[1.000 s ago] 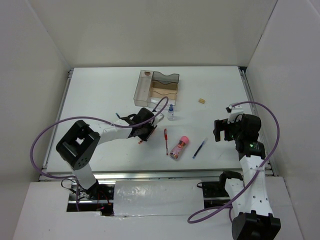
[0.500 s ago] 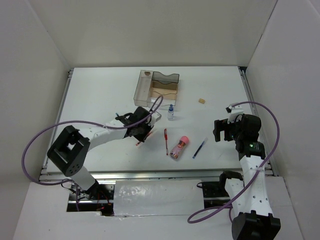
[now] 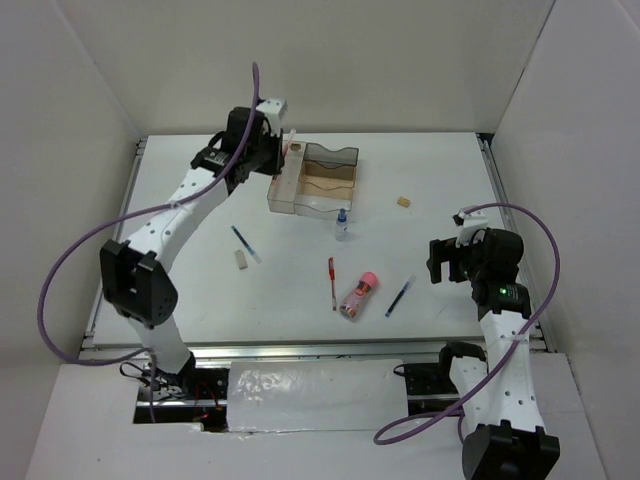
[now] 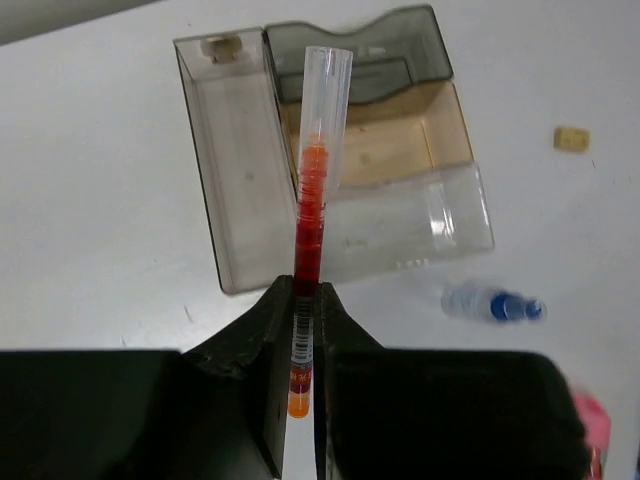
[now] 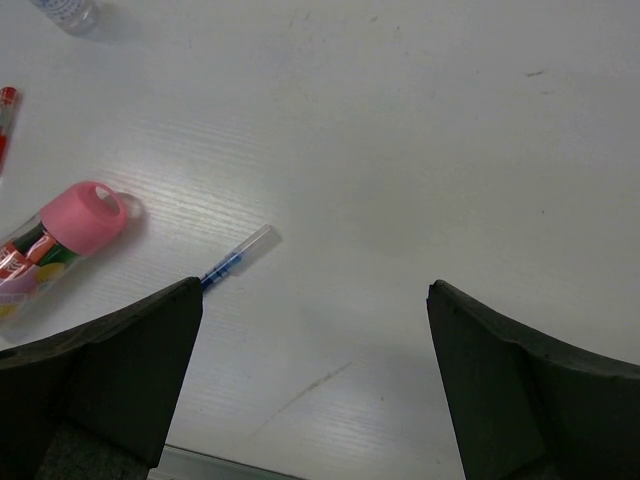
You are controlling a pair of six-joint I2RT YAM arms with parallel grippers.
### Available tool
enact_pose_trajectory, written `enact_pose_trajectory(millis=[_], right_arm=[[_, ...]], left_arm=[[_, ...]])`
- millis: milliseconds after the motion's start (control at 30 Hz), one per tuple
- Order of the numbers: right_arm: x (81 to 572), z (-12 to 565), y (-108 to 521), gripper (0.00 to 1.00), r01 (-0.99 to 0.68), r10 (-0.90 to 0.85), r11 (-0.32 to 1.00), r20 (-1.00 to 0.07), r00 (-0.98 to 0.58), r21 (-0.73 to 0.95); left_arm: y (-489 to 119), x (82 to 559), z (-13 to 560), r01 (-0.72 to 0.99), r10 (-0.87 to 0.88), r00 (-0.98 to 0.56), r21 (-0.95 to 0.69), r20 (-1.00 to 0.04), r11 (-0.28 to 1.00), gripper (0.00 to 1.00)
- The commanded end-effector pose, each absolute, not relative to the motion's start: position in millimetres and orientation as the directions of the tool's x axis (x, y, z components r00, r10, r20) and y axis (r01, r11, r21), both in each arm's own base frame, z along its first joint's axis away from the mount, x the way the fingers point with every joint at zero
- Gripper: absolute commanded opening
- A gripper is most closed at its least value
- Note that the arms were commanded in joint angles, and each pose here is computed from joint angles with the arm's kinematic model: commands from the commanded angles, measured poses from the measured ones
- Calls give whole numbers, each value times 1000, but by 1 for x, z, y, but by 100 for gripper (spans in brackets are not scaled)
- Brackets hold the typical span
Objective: Sort the stationery into containers
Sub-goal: Place the pen in the storage box, then pick up the pen from the center of the board.
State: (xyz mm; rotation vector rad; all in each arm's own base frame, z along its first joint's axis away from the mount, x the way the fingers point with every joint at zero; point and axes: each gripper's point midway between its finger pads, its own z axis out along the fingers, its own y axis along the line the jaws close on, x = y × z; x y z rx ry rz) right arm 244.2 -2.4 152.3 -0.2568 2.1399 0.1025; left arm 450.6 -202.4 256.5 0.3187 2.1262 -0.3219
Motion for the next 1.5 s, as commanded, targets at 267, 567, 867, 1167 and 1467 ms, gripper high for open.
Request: enact_pose_trajectory(millis=[267,567,867,1167,1467], right_arm=[[243,151,-12,99,-198,-138,979,-834,-534,-35],[243,147,-13,99,-198,-138,980,-825,-548,-32],[243,147,-13,99,-199,-138,979,-826,-546,-33],[242,152,-11,99,-208,-141,978,-837,-529,-34],[243,150,-9,99,-219,-141,975,-834,-534,-25]], left_arm=[[-206,559,201,184,8,-536,-108,-844,977,3],[-205,578,137,142,-8,-609,-119,-793,983,11],[-202,570,128,102,-41,-633,-136,-773,985,56],[-176,513,216,595,264,-494,-100,-828,798,55],[-49,439,165,901,702,-290,61,-651,429,65]])
